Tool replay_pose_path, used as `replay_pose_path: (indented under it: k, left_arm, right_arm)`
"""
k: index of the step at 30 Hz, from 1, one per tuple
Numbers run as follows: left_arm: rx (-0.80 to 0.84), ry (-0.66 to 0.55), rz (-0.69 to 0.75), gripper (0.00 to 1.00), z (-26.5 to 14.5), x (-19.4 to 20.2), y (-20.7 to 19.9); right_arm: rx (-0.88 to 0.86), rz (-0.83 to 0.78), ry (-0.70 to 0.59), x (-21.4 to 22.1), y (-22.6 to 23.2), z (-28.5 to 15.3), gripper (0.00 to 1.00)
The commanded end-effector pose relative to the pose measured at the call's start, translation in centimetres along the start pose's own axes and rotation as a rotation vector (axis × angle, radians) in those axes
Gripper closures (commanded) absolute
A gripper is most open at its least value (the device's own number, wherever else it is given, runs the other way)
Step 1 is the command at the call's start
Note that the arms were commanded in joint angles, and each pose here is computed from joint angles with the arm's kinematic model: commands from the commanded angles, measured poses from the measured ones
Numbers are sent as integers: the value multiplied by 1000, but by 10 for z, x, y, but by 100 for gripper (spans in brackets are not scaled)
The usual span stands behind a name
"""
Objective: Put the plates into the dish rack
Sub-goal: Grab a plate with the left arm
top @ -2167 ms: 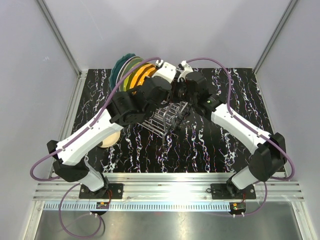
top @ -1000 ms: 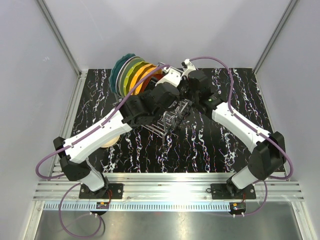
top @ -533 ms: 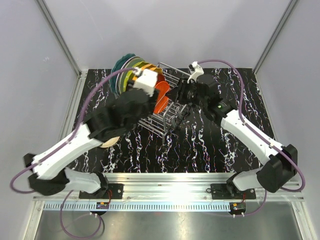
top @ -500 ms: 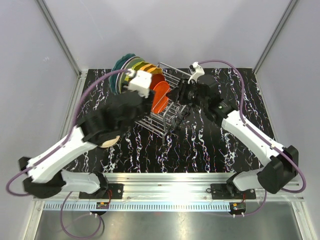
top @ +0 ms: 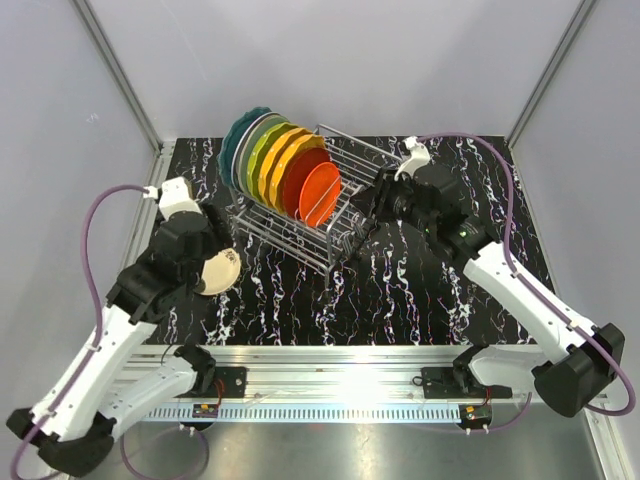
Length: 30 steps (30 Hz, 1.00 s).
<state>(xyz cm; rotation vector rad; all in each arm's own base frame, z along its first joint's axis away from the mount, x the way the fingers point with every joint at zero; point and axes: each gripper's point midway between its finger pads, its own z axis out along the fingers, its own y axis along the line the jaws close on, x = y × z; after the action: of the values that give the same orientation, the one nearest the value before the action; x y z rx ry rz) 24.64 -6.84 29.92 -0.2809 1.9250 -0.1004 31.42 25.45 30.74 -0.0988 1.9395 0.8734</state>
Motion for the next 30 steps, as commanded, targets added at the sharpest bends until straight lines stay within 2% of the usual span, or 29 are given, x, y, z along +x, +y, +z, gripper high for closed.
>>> replay_pose_path:
  k: [1,4,11,18,23,26,30]
  left_arm:
    - [-7,104,-178,36,15,33,13]
    - [-109,177,-314,36,34,59,50]
    - [-234,261,-541,35,48,104,96]
    - [-281,375,-686,33,61,152,112]
    - [-303,423,-752,26,73,179,113]
    - [-303,423,-771,21,78,188,114]
    - [-348,425,-801,20,78,202,121]
  right_arm:
    - [23,-18,-29,-4,-7,-7,59]
    - [32,-24,-34,-3,-11,-12,59]
    - [61,-35,-39,-3,-23,-18,59]
    - [59,-11,-19,9,-40,-17,59]
    - [58,3,-12,12,-52,-18,59]
    - [52,14,-19,10,-58,-22,59]
    - [27,13,-37,10,-55,-26,58]
